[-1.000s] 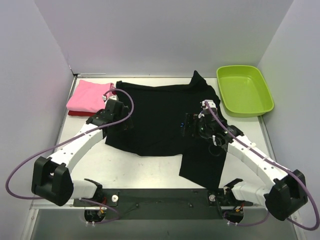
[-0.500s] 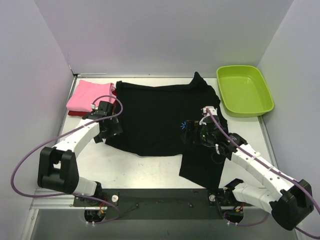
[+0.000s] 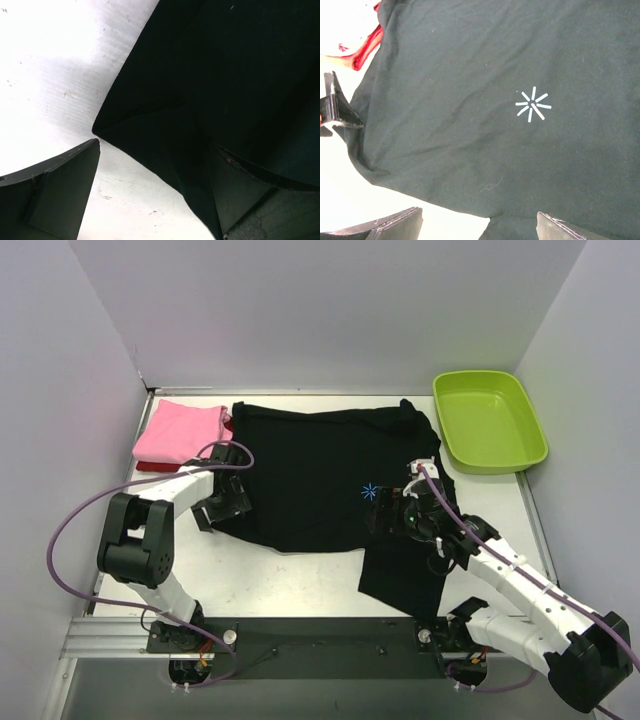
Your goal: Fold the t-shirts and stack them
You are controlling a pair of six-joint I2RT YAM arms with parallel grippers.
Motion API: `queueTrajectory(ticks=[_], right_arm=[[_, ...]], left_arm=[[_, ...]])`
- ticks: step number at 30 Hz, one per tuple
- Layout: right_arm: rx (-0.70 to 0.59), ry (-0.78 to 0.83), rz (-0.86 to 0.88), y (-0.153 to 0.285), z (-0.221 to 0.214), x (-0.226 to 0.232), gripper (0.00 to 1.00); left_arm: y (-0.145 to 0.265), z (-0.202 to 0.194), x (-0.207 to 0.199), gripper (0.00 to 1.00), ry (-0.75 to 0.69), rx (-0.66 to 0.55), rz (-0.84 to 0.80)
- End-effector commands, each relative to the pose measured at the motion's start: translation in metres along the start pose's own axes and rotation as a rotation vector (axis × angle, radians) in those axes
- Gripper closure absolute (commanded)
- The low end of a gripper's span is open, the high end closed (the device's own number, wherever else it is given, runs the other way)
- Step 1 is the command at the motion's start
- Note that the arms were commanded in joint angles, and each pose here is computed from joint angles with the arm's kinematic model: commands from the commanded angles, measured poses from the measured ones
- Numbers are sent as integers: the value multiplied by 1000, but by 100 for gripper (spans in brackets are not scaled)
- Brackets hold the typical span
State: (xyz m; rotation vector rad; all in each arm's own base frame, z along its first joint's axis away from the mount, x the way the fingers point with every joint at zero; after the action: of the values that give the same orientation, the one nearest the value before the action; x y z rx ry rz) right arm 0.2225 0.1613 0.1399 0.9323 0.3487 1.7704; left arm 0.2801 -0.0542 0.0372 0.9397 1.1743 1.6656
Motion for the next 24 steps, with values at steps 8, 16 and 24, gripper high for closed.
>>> queueTrajectory(ticks=[8,16,24], right_arm=[[-13,0,15,-3,2,4,3],[-2,-17,30,-4,-2,6,4],[-2,-31,39,-3,-7,4,5]], left_arm=[[26,34,-12,3,31,-98,-59],[26,20,-1,2,10,-85,-38],[18,9,10,3,-15,-46,21]])
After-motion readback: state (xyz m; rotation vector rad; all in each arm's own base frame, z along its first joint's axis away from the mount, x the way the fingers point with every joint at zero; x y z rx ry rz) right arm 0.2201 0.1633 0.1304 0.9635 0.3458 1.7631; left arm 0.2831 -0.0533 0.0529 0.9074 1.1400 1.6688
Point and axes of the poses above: each gripper's point midway between its finger pads, its own y axis back along the fingers, its own x axis along the line the jaws close on, z = x × y, the point moved 2 cm from there along y, back along the fingers, and after that the axes turned 7 degrees about -y, right-handed, at the moved point
